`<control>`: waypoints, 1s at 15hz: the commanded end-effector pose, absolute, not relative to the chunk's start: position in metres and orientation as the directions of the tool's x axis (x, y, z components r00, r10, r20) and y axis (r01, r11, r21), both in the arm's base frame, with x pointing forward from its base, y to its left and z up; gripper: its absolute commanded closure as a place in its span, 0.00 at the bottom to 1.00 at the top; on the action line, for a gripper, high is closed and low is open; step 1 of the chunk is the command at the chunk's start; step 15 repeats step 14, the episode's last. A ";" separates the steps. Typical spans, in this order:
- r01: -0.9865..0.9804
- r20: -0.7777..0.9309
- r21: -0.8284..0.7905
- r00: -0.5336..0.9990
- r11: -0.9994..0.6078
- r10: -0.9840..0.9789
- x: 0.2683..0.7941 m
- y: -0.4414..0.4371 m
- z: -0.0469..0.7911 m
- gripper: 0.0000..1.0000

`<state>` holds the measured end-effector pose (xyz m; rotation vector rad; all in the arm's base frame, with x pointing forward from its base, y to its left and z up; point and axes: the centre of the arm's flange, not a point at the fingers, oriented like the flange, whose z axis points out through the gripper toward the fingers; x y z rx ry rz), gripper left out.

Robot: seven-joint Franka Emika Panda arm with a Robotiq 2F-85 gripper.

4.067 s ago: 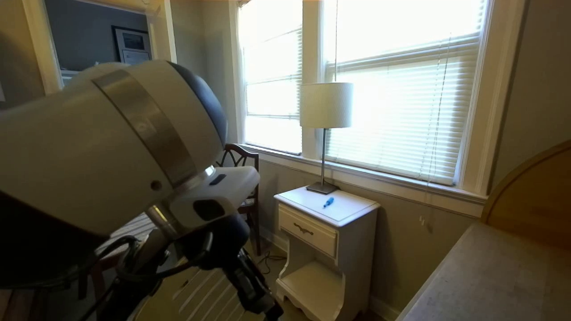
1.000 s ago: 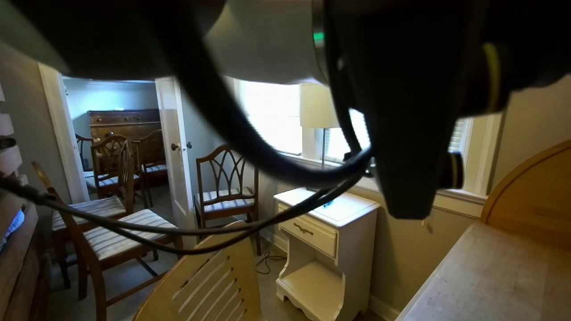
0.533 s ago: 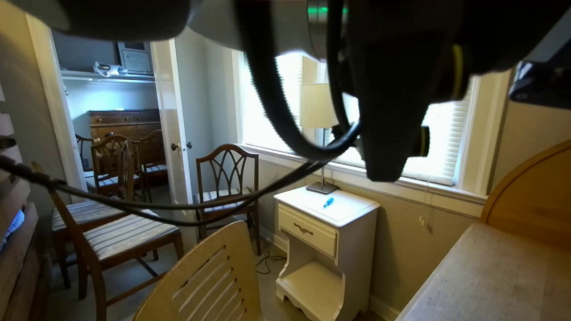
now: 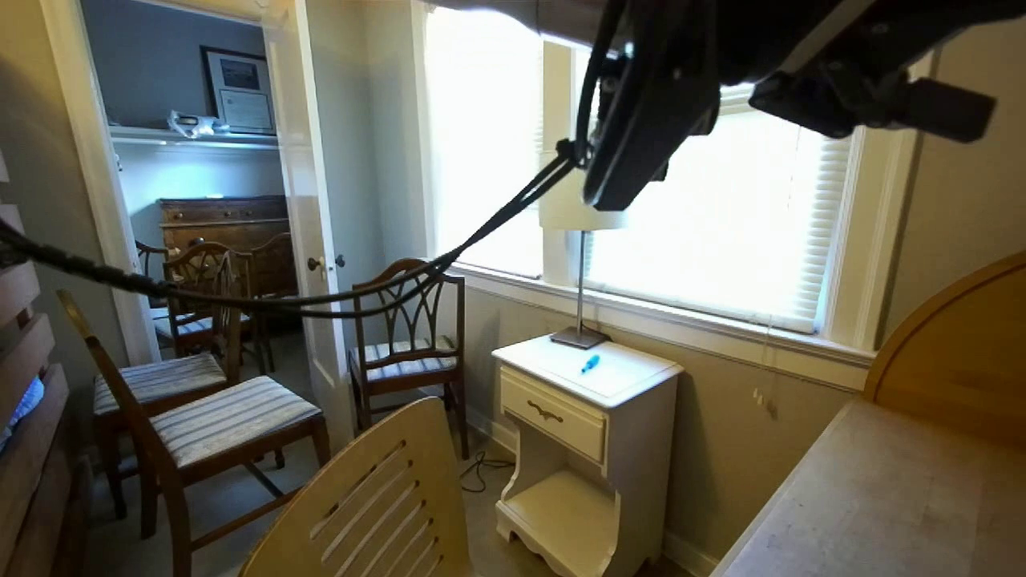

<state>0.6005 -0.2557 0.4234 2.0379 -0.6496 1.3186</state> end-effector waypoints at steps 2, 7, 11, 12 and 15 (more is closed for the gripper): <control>-0.538 0.909 0.089 0.387 -0.838 -0.151 0.627 -0.232 0.441 0.00; -0.320 0.840 -0.003 0.513 -0.947 -0.176 0.634 -0.189 0.442 0.00; -0.279 0.826 0.053 0.552 -0.959 -0.115 0.611 -0.178 0.390 0.00; -0.270 0.809 0.074 0.579 -0.960 -0.100 0.609 -0.175 0.375 0.00; -0.259 0.797 0.089 0.597 -0.962 -0.088 0.609 -0.171 0.365 0.00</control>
